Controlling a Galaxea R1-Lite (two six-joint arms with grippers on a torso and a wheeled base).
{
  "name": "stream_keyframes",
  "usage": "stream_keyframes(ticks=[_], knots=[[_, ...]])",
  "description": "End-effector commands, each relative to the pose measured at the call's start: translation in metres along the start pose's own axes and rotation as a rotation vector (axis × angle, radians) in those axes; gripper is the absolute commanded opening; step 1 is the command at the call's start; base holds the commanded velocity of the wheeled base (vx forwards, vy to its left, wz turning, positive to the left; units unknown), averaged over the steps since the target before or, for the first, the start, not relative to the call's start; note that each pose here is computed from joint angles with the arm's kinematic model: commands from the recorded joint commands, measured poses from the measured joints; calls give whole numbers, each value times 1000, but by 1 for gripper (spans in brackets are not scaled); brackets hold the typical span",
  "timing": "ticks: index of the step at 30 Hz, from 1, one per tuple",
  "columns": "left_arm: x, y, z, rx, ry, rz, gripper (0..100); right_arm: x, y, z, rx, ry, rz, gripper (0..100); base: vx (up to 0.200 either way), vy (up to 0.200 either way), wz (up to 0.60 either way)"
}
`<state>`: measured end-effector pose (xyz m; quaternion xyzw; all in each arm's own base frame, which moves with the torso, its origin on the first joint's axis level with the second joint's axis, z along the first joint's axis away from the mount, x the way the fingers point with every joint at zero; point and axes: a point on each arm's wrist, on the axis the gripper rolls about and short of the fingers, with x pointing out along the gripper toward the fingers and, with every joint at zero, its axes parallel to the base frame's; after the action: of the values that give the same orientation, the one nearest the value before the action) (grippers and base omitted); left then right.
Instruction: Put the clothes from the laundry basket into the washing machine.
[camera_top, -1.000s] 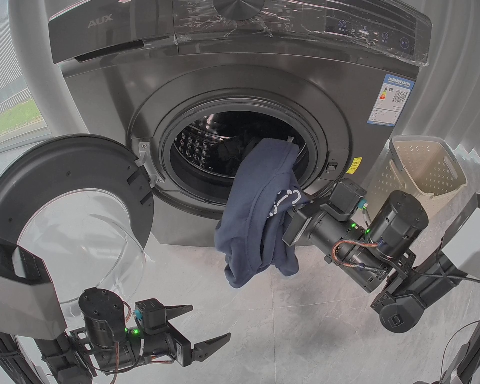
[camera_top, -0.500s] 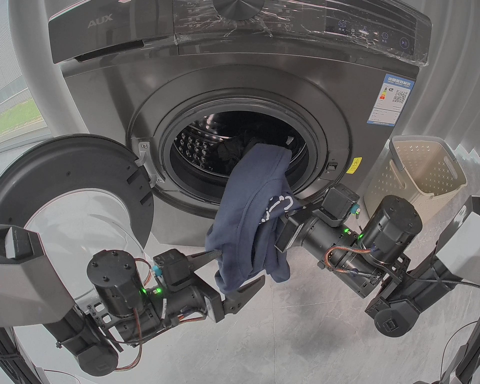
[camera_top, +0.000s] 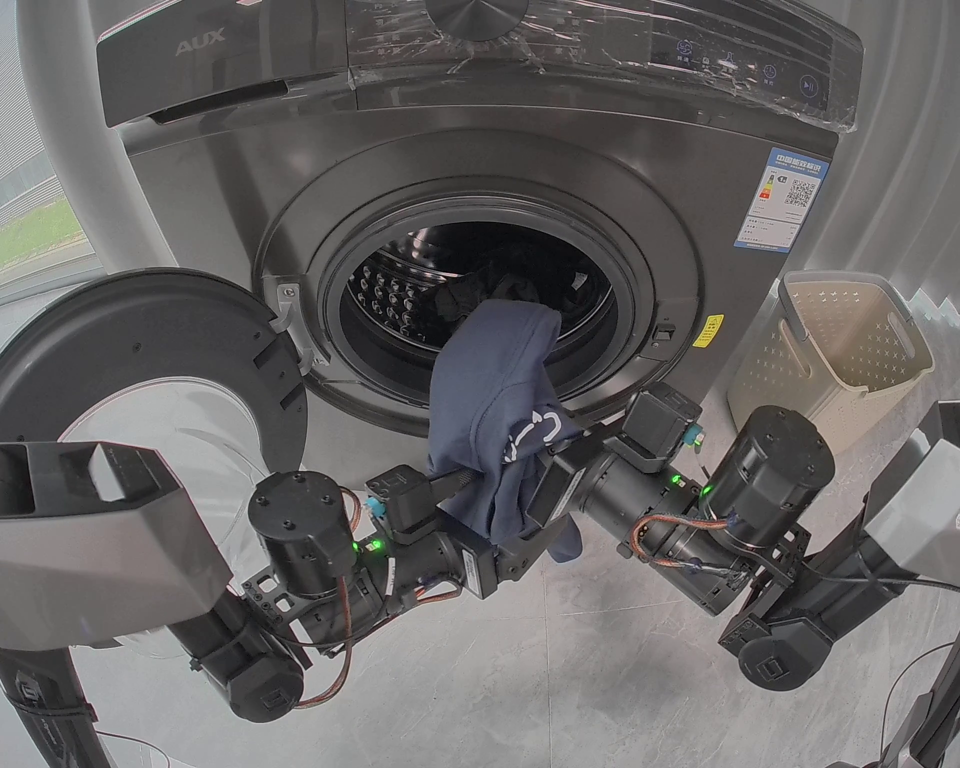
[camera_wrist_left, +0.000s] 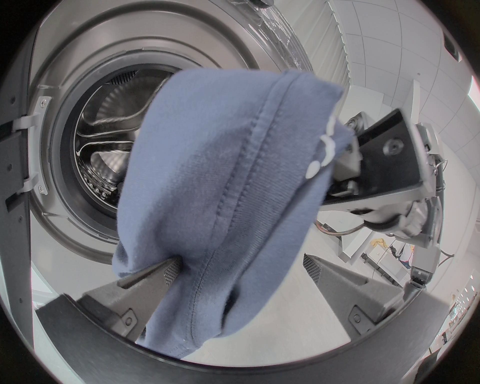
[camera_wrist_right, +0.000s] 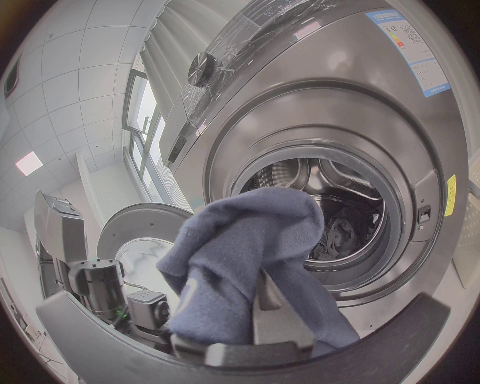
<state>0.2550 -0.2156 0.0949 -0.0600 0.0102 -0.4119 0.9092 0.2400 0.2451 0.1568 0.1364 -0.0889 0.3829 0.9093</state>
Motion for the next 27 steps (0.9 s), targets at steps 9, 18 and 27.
stream_keyframes(ticks=[9,18,27], knots=[[28,16,-20,-1,-4,62,100,-3,16,0,30,0,16,0,0,0,0],[35,27,-6,-15,-76,133,0,-3,15,-1,36,4,14,0,0,0,0],[25,28,12,-25,-117,157,0,-16,-7,10,26,-1,-55,0,0,0,0]])
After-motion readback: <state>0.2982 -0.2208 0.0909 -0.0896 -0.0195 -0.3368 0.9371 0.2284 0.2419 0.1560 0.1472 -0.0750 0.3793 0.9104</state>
